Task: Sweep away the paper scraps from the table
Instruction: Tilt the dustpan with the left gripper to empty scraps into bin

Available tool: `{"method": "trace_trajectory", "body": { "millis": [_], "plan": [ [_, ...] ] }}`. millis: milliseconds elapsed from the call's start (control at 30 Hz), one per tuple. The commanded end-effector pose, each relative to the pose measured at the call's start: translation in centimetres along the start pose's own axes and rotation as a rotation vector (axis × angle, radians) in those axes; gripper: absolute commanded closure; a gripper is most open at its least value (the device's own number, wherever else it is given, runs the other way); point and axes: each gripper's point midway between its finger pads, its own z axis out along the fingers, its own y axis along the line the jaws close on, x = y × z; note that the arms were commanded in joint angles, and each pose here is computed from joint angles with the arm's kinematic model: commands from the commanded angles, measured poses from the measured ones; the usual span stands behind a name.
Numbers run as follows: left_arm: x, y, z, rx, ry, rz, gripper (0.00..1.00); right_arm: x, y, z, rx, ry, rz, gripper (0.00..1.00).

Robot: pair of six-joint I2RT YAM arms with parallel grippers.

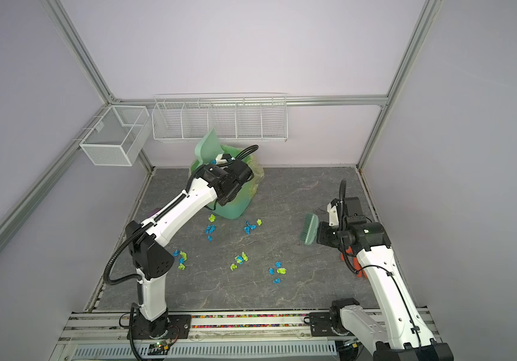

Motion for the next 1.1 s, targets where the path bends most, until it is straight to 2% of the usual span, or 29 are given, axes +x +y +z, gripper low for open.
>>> {"method": "trace_trajectory", "body": {
  "millis": [0,300,533,667,867,1067],
  "plan": [
    [-0.2,3.2,-1.1,-0.098,-0.033,-0.015,1.00,-0.4,0.5,-0.6,-0.038,-0.047,0.004,0.93],
    [0.7,2.2,-1.1,-0.082,-0.038,0.066,1.00,-1.1,1.4,-0.2,-0.072,-0.031,0.020,0.93],
    [1.1,1.6,-0.7,-0.139,-0.030,0.137,1.00,-0.9,1.0,0.0,-0.062,-0.034,0.032,0.93],
    [1.2,1.7,-0.7,-0.094,-0.042,0.080,1.00,-0.8,1.0,0.2,-0.063,-0.030,0.034,0.93],
    [1.3,1.2,-1.2,0.071,-0.055,-0.011,1.00,-0.8,1.2,-0.1,-0.073,-0.032,0.030,0.93],
    [1.3,1.2,-1.8,0.179,-0.072,-0.065,1.00,-0.7,0.9,-0.5,-0.054,-0.035,0.018,0.93]
  ]
}}
